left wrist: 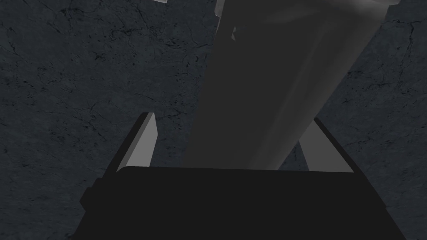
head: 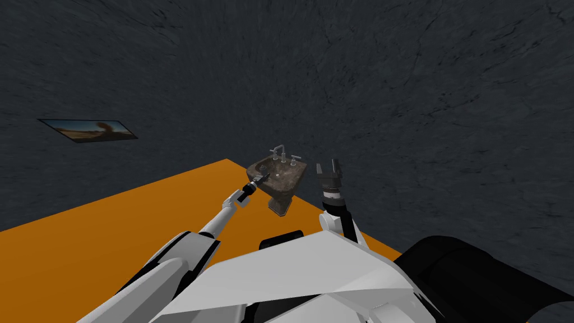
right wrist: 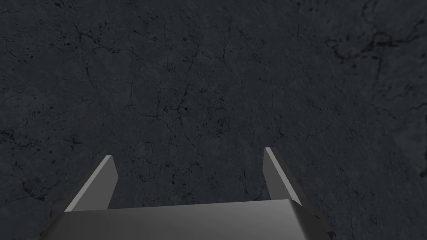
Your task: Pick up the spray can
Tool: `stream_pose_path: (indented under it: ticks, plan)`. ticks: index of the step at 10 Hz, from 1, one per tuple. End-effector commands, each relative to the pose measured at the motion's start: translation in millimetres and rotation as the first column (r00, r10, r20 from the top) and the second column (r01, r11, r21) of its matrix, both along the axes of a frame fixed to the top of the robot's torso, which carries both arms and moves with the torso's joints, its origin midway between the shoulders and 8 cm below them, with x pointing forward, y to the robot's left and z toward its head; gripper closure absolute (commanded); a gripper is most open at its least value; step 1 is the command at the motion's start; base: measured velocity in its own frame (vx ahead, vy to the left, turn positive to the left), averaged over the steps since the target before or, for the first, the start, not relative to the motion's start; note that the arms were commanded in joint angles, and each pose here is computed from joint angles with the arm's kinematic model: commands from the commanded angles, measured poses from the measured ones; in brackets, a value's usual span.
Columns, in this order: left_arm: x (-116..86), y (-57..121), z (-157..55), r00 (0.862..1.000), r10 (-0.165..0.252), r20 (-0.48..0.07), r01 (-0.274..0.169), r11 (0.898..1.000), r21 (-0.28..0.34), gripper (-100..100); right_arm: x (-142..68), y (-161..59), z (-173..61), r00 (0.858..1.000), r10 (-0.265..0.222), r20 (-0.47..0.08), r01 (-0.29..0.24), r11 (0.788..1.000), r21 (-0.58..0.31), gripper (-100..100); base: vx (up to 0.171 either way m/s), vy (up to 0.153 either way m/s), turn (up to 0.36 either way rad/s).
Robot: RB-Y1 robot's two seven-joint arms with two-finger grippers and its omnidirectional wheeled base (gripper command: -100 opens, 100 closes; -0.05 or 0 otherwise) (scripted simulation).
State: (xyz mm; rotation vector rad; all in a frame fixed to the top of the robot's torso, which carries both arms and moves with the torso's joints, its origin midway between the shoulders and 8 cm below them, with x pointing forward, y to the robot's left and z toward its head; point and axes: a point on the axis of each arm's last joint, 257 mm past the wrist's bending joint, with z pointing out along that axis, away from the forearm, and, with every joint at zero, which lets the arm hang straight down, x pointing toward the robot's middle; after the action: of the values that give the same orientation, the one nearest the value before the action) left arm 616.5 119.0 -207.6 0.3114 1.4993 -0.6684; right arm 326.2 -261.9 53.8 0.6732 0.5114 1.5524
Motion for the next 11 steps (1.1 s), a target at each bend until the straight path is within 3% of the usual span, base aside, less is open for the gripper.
stream_pose_path:
  ticks: [1,4,5,7,8,9,11]
  plan:
    - [10.0,-4.2,9.2,1.0,-0.001,0.014,0.001,1.0,0.007,-100,0.0,0.0,0.0,1.0,0.0,0.0,0.0,1.0,0.0,0,-0.002,0.003,-0.022]
    - [10.5,3.4,-3.2,1.0,0.014,-0.011,-0.014,1.0,0.016,-100,0.0,0.0,0.0,1.0,0.0,0.0,0.0,1.0,0.0,0,0.0,0.0,0.0]
    - [10.6,-25.5,4.7,0.999,-0.038,0.008,0.038,0.999,0.025,-100,0.0,0.0,0.0,1.0,0.0,0.0,0.0,1.0,0.0,0,-0.037,0.015,0.254]
    - [25.1,-18.1,8.9,1.0,-0.017,0.002,0.017,0.999,0.048,-100,0.0,0.0,0.0,1.0,0.0,0.0,0.0,1.0,0.0,0,-0.037,0.009,0.053]
    - [21.7,-19.5,8.7,1.0,-0.022,0.005,0.022,0.999,0.043,-100,0.0,0.0,0.0,1.0,0.0,0.0,0.0,1.0,0.0,0,-0.008,0.006,-0.012]
    - [22.3,-19.1,8.9,1.0,-0.021,0.004,0.021,0.999,0.044,100,0.0,0.0,0.0,1.0,0.0,0.0,0.0,1.0,0.0,0,0.0,0.0,0.0]
    - [22.3,-19.3,9.3,1.0,-0.022,0.006,0.022,0.999,0.046,100,0.0,0.0,0.0,1.0,0.0,0.0,0.0,1.0,0.0,0,0.0,0.0,0.0]
